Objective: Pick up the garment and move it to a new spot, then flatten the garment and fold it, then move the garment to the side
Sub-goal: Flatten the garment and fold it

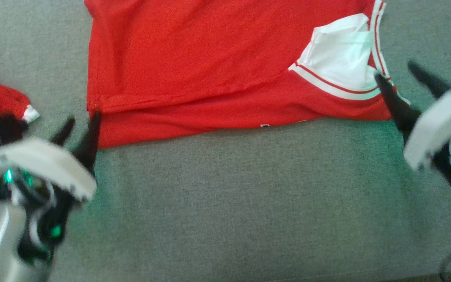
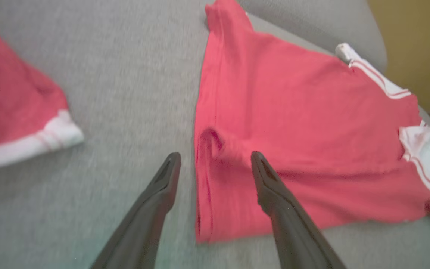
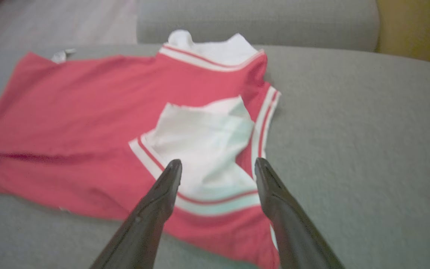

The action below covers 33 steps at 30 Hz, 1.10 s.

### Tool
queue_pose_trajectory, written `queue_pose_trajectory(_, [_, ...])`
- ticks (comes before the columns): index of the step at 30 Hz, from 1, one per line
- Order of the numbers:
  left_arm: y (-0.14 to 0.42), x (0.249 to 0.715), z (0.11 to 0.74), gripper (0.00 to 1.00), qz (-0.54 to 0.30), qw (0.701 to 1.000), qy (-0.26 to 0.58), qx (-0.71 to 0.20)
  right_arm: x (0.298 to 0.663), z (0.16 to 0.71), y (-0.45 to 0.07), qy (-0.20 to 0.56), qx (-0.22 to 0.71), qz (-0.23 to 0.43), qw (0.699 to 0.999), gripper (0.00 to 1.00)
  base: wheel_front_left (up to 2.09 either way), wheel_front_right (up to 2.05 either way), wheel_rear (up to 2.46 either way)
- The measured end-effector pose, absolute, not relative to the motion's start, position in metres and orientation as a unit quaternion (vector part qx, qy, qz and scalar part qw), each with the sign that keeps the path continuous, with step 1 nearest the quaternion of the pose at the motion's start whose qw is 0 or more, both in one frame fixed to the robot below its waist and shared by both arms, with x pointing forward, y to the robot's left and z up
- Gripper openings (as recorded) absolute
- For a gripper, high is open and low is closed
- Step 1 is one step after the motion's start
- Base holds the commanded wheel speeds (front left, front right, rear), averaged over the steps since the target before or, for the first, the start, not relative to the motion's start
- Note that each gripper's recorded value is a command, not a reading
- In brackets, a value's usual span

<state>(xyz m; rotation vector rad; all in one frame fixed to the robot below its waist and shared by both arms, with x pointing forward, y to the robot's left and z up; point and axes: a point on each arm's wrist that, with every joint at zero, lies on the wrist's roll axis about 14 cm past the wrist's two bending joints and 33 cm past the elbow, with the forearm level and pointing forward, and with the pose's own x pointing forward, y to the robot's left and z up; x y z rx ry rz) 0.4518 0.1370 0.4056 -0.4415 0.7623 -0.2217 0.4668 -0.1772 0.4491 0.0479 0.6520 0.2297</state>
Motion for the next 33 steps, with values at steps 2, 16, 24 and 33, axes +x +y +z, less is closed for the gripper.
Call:
queue_pose_trajectory(2, [0.14,0.43,0.395,1.0,-0.104,0.893,0.387,-0.205,0.443,0.436,-0.19,0.345,0.0,0.101,0.933,1.0,0.0,0.0,0.0])
queue_pose_trajectory(16, [0.154,0.436,0.369,1.0,-0.085,0.897,0.4,-0.169,0.441,0.393,-0.216,0.396,-0.011,0.056,0.917,1.0,0.0,0.0,0.0])
queue_pose_trajectory(24, [0.149,0.441,0.361,1.0,-0.106,0.893,0.413,-0.147,0.438,0.371,-0.205,0.435,-0.017,0.075,0.897,1.0,0.0,0.0,0.0])
queue_pose_trajectory(33, [0.136,0.432,0.365,1.0,-0.147,0.881,0.431,-0.128,0.44,0.368,-0.204,0.45,-0.03,0.084,0.888,1.0,0.0,0.0,0.0])
